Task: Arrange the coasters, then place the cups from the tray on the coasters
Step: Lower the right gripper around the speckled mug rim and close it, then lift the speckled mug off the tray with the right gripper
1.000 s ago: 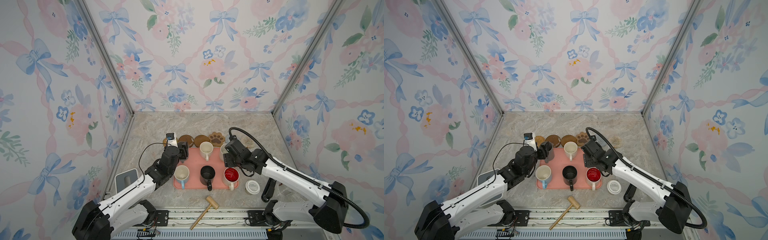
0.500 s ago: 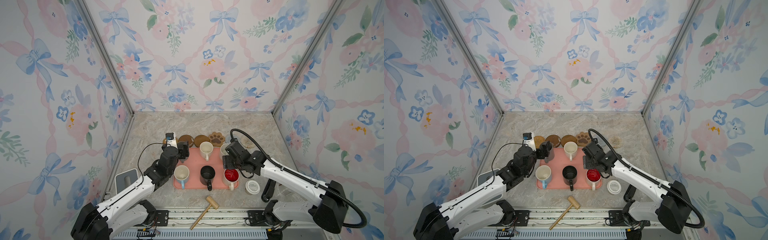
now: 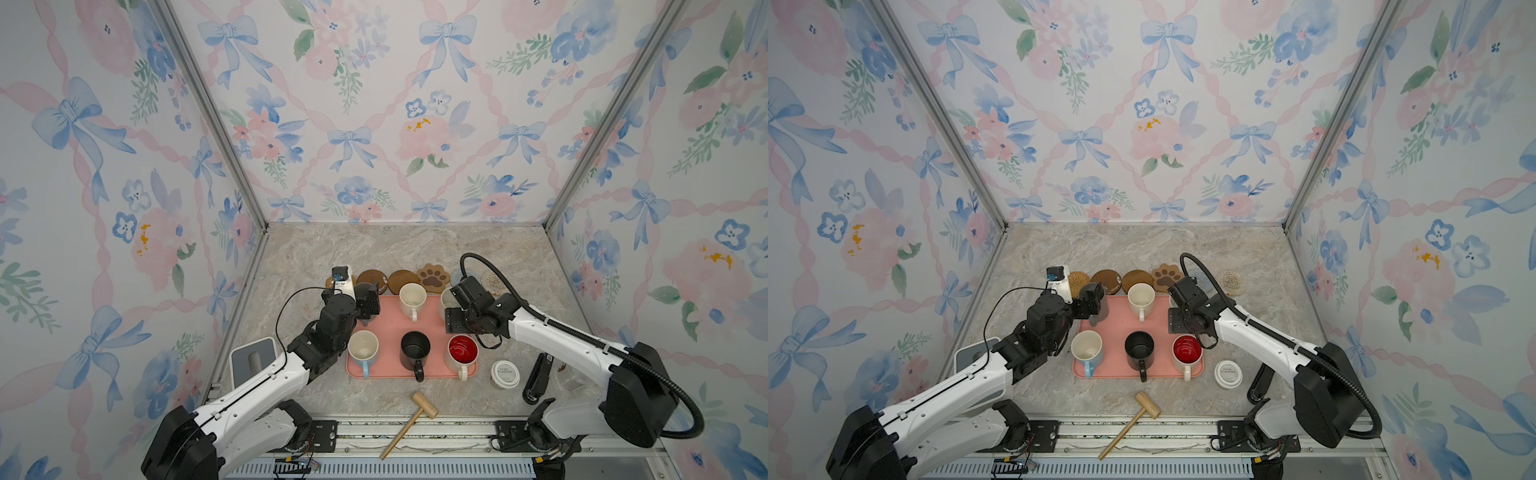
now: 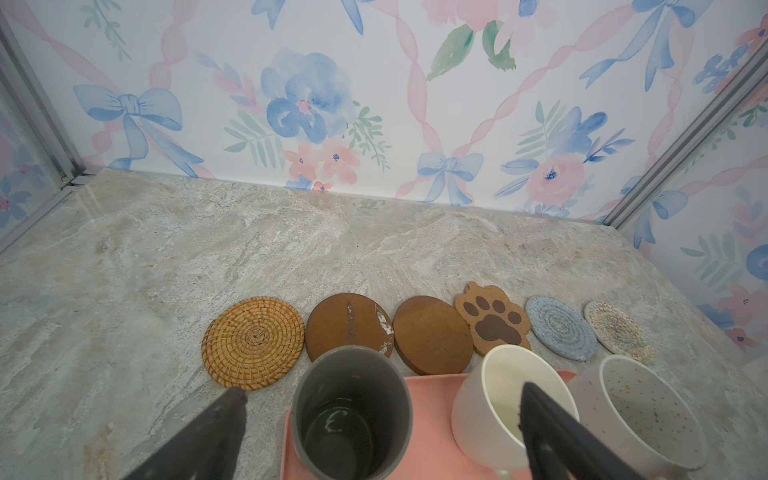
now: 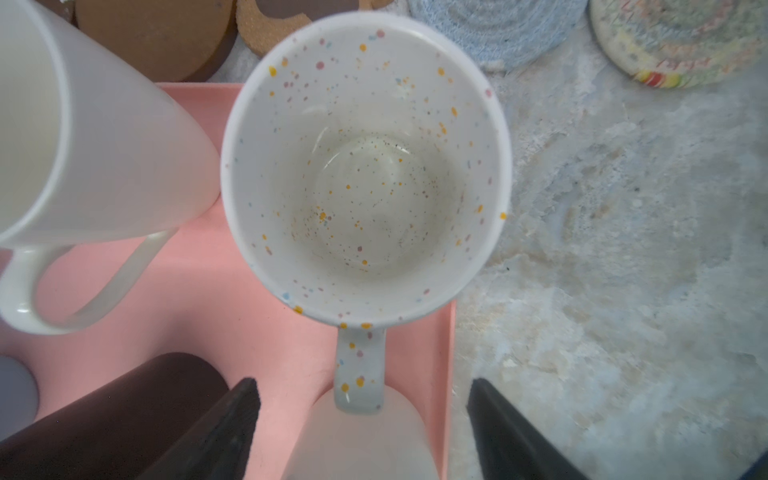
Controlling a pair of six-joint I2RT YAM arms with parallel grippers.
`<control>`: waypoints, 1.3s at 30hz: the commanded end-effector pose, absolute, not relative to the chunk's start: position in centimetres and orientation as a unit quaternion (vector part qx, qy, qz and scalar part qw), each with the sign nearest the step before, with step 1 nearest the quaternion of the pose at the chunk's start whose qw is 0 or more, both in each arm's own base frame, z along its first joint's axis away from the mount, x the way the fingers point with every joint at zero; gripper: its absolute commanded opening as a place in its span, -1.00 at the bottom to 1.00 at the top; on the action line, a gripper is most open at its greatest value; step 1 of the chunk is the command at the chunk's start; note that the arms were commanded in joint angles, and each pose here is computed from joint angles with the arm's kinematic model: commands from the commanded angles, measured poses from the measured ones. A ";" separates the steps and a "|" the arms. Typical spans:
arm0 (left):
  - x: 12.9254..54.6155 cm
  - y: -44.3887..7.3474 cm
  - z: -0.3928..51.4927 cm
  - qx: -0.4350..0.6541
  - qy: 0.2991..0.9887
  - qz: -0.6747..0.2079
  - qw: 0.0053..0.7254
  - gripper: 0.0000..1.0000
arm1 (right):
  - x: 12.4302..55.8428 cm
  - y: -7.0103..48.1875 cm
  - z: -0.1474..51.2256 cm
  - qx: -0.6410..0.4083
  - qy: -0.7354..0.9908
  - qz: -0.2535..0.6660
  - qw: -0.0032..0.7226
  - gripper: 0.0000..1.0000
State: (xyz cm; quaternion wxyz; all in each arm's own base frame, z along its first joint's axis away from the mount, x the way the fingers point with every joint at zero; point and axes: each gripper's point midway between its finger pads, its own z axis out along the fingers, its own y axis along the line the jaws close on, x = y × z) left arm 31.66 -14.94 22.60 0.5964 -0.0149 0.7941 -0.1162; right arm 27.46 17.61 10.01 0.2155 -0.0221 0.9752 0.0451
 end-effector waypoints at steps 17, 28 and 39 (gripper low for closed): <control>31.4 -14.8 23.1 -0.008 0.785 -0.115 0.608 0.96 | 29.8 18.1 9.3 -0.025 0.977 0.060 0.202 0.17; 31.0 -14.3 23.2 -0.013 0.781 -0.115 0.613 0.96 | 30.4 18.1 8.9 -0.025 0.978 0.053 0.202 -0.09; 30.9 -14.2 23.2 -0.013 0.781 -0.115 0.614 0.96 | 30.5 18.1 8.1 -0.028 0.980 0.046 0.192 -0.27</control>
